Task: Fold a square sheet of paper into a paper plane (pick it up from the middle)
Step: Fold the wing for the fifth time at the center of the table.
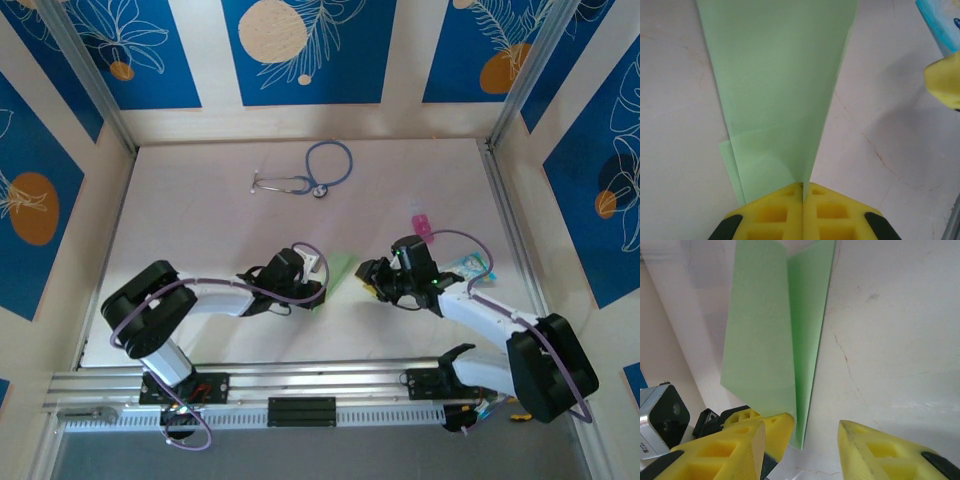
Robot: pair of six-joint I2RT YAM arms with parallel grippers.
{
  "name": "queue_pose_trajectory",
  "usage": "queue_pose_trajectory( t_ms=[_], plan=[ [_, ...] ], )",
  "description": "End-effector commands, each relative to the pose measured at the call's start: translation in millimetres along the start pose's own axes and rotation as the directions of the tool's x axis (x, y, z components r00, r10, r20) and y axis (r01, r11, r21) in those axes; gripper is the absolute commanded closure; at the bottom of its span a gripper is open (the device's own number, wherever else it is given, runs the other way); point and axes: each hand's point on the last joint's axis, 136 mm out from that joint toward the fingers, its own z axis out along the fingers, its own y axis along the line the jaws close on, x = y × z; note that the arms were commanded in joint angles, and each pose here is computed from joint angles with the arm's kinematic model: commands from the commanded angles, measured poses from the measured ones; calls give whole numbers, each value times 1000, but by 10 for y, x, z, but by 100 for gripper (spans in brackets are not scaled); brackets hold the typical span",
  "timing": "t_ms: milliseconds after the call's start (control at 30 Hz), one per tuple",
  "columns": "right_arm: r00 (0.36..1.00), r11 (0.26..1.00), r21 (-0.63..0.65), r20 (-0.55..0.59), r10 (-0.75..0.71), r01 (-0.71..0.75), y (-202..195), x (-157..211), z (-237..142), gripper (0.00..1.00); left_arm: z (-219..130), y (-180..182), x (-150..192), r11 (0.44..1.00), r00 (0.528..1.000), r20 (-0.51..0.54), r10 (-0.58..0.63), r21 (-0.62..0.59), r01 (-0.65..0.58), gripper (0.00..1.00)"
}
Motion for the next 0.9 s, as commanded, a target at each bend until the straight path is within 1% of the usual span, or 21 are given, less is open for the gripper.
queue_pose_trajectory(
  t_ms=[0,300,667,867],
  plan=[
    [999,1000,-25,-47,-2,0,11,66,44,58,37,-34,14,998,1000,-11,-25,54,25,100],
    [997,1000,-23,-71,-4,3,3,88,111,59,103,-28,56,994,998,-27,-59,93,62,100],
    [995,1000,-19,-102,-8,6,-23,126,171,59,217,-50,99,975,989,-56,-140,167,147,100],
    [994,999,-25,-106,-34,32,-31,127,183,64,241,-108,80,957,978,-84,-189,206,202,100]
  ],
)
